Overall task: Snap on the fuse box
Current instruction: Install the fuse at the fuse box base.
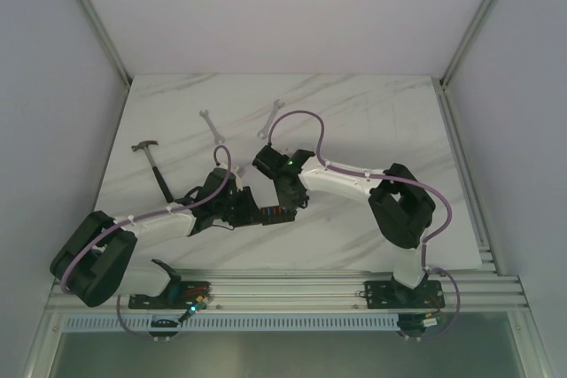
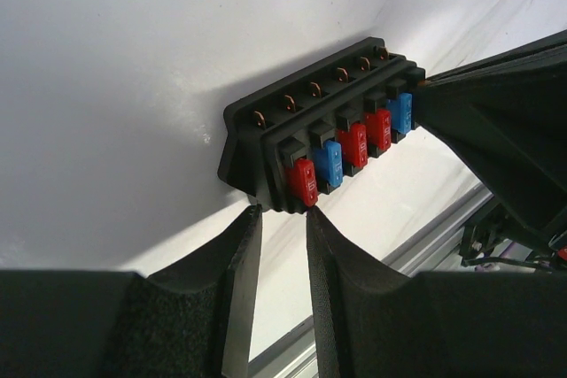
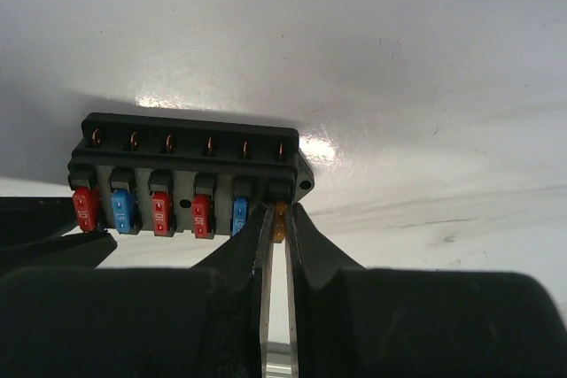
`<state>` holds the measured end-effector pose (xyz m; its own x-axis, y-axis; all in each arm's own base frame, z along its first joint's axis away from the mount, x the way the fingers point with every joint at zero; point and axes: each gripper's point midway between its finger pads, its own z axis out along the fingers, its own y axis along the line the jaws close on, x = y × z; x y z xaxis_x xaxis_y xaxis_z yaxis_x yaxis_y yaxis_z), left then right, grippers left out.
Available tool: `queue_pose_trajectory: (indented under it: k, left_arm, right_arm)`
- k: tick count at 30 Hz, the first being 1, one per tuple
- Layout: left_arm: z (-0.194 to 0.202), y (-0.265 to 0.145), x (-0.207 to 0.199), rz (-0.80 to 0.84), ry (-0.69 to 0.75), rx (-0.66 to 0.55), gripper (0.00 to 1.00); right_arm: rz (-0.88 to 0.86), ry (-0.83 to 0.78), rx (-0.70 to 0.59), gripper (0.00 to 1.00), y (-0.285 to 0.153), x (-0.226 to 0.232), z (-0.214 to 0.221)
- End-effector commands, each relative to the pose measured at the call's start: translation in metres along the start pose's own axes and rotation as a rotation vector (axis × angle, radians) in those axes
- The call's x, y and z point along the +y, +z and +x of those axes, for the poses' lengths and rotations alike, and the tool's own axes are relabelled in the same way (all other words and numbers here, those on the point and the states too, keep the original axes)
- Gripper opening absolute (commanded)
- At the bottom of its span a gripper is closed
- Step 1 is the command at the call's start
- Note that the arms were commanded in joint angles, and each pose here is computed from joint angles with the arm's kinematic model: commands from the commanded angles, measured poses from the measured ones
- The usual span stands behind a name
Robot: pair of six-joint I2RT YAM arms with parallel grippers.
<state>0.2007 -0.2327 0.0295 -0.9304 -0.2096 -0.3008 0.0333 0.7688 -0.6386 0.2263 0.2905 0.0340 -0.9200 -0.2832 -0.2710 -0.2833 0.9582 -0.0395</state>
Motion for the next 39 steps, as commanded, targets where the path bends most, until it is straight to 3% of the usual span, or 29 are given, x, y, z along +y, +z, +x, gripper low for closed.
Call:
queue_pose_trajectory:
  k: [1,10,12,19,39]
  left_arm:
    - [0.003,0.0,0.009,-0.032,-0.019,0.008,0.36]
    - [0.001,-0.007,0.004,-0.008,-0.017,-0.015,0.37]
    - [0.0,-0.008,0.003,-0.004,-0.019,-0.024,0.37]
    - [-0.005,-0.012,-0.003,0.012,-0.014,-0.046,0.39]
    - [-0.009,-0.003,-0.005,0.0,-0.002,-0.02,0.42]
  right_arm:
    - [0.333,-0.111,0.329,0.0,0.059,-0.08,0.095]
    - [0.081,-0.079,0.124,0.0,0.019,-0.026,0.03]
    - [0.039,-0.075,0.091,0.1,0.012,-0.017,0.019]
    - [-0.045,-0.046,-0.02,0.29,-0.018,0.001,-0.014]
    - [-0.062,-0.022,-0.07,0.28,-0.035,0.001,-0.024]
